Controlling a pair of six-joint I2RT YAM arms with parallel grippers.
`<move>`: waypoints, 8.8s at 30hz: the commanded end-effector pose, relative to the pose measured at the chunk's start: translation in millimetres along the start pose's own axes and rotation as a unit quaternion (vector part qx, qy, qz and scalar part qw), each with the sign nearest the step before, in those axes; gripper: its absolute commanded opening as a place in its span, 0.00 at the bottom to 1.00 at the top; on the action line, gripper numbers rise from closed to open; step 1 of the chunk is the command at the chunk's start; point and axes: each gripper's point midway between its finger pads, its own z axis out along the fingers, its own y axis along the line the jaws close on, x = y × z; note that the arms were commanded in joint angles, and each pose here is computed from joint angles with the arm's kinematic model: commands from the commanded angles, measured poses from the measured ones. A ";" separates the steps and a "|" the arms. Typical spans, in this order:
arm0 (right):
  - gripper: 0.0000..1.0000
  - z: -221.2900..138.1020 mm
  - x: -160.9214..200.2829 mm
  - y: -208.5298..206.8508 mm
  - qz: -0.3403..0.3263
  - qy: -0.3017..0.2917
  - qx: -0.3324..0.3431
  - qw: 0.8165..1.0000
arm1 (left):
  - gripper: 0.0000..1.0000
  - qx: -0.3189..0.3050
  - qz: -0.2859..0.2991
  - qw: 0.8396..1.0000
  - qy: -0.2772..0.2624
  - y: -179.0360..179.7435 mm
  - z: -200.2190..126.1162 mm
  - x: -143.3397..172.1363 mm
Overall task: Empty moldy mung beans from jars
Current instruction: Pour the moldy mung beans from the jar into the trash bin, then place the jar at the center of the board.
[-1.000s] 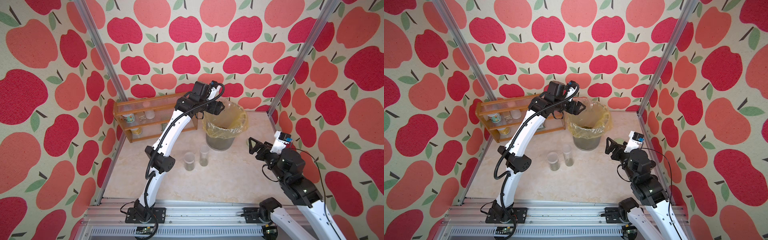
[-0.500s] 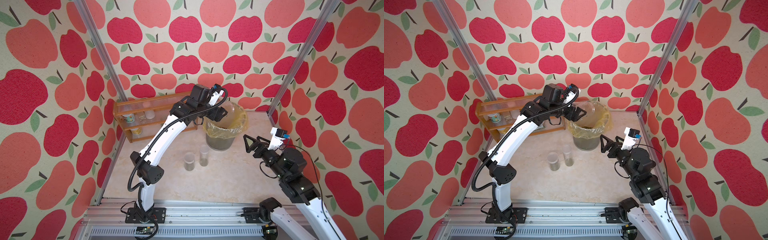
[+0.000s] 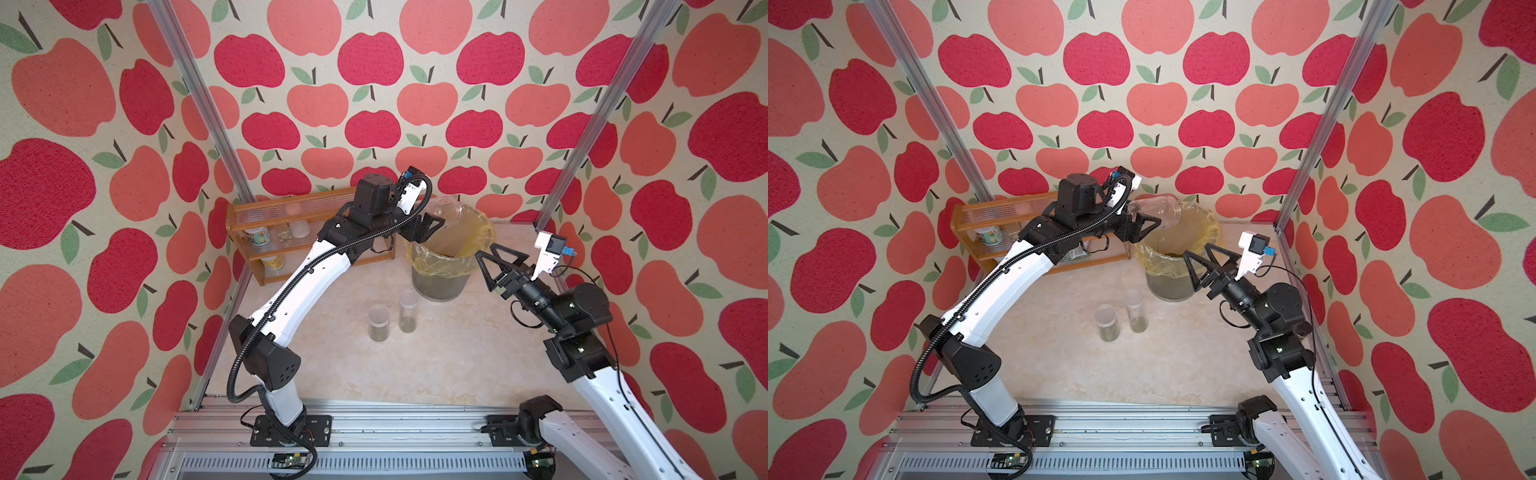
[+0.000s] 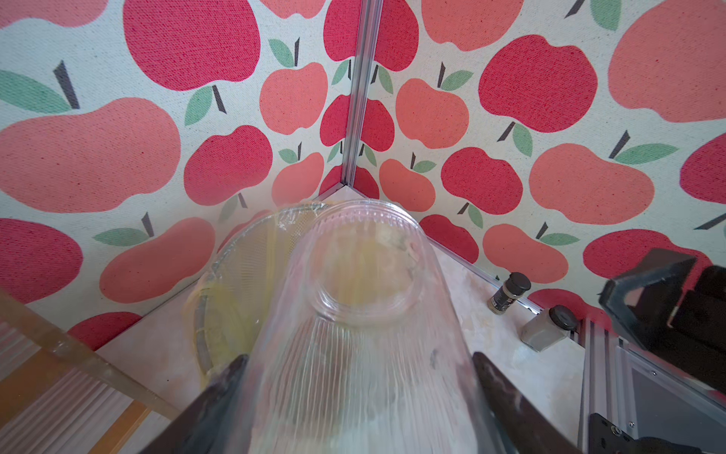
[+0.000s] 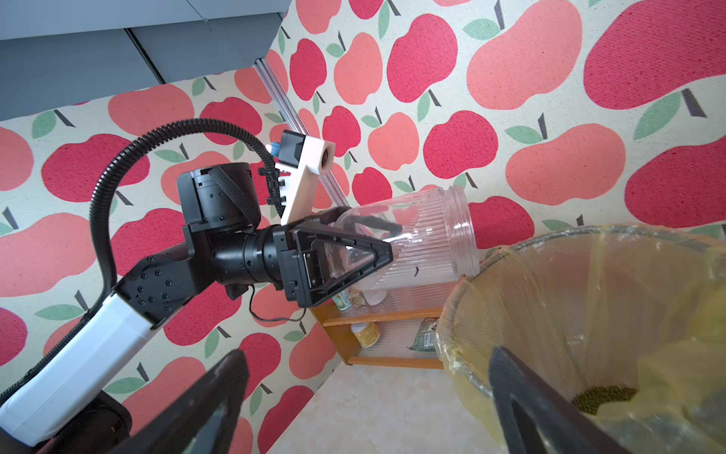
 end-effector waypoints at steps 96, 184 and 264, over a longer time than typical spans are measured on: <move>0.83 78.8 -15.2 -7.1 0.140 -0.051 -0.154 0.977 | 0.34 0.234 0.108 0.947 -0.194 -86.3 -19.4 -37.2; 0.59 -97.0 44.5 -211.6 -0.200 -0.002 0.453 0.869 | 1.00 -0.197 0.031 0.964 -0.175 2.6 -199.1 80.9; 0.99 -29.4 53.7 -412.9 -0.186 0.116 0.509 0.832 | 1.00 -0.185 -0.039 0.968 -0.166 22.0 -170.8 86.2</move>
